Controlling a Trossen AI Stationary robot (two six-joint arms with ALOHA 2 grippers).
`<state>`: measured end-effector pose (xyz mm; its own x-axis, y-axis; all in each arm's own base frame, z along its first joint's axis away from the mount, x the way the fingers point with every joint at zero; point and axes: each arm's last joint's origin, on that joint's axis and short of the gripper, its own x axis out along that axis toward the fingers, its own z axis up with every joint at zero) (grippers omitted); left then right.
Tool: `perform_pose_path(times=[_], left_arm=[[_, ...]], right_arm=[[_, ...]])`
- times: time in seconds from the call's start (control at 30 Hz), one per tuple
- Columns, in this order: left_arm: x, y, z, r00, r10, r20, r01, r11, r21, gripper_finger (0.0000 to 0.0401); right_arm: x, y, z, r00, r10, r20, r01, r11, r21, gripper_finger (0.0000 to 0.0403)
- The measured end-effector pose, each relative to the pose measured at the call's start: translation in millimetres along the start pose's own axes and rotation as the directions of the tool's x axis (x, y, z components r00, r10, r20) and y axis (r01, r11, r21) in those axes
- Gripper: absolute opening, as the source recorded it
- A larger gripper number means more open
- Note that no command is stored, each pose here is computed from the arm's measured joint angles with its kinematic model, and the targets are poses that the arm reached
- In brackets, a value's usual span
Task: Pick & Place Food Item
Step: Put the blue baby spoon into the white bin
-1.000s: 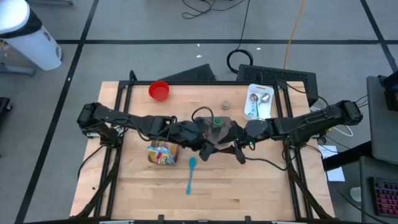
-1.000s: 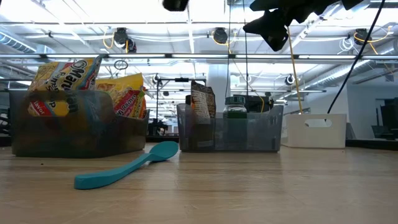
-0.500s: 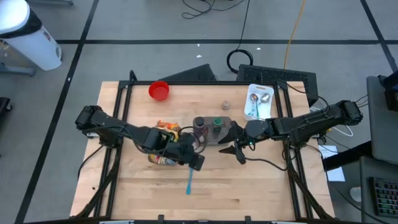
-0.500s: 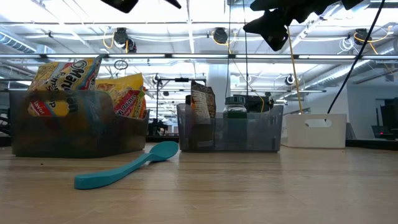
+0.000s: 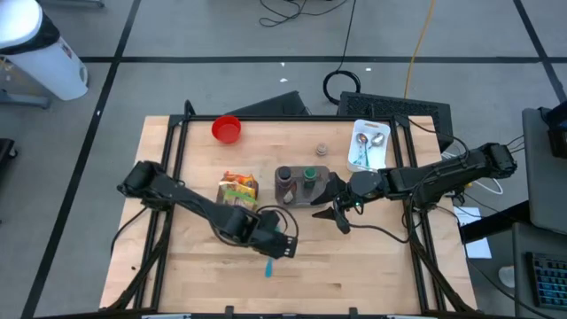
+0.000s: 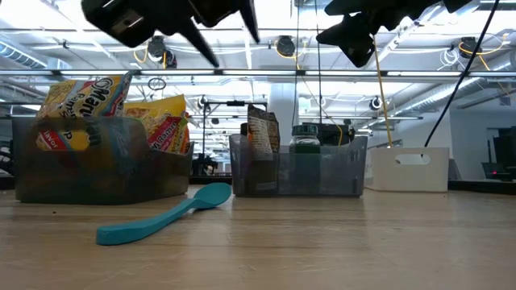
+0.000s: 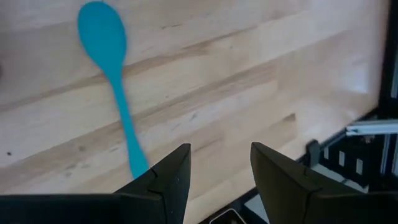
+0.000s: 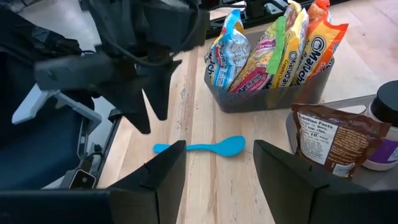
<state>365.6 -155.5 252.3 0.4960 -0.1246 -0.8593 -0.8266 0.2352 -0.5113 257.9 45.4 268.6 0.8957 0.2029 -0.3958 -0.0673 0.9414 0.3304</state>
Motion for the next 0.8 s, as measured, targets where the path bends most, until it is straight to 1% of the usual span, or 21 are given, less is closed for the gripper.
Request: perform_pose_path(times=[0.17,0.37,0.43,0.8], left_arm=[[10,6,-6,0.998,0.059,-0.005,-0.059,0.997,-0.047,0.0172],[38,13,-12,0.986,0.146,-0.082,-0.150,0.988,-0.039,0.0172],[44,15,-13,0.982,0.165,-0.090,-0.169,0.985,-0.039,0.0172],[70,26,-8,0.964,0.261,-0.053,-0.263,0.964,-0.047,0.0172]], right_arm=[[0,0,0,1.000,-0.002,-0.004,0.002,1.000,0.000,0.0180],[0,0,-1,1.000,-0.005,-0.012,0.005,1.000,0.001,0.0180],[0,0,-1,1.000,-0.005,-0.013,0.005,1.000,0.005,0.0180],[0,-1,-2,1.000,-0.005,-0.023,0.006,1.000,0.013,0.0180]])
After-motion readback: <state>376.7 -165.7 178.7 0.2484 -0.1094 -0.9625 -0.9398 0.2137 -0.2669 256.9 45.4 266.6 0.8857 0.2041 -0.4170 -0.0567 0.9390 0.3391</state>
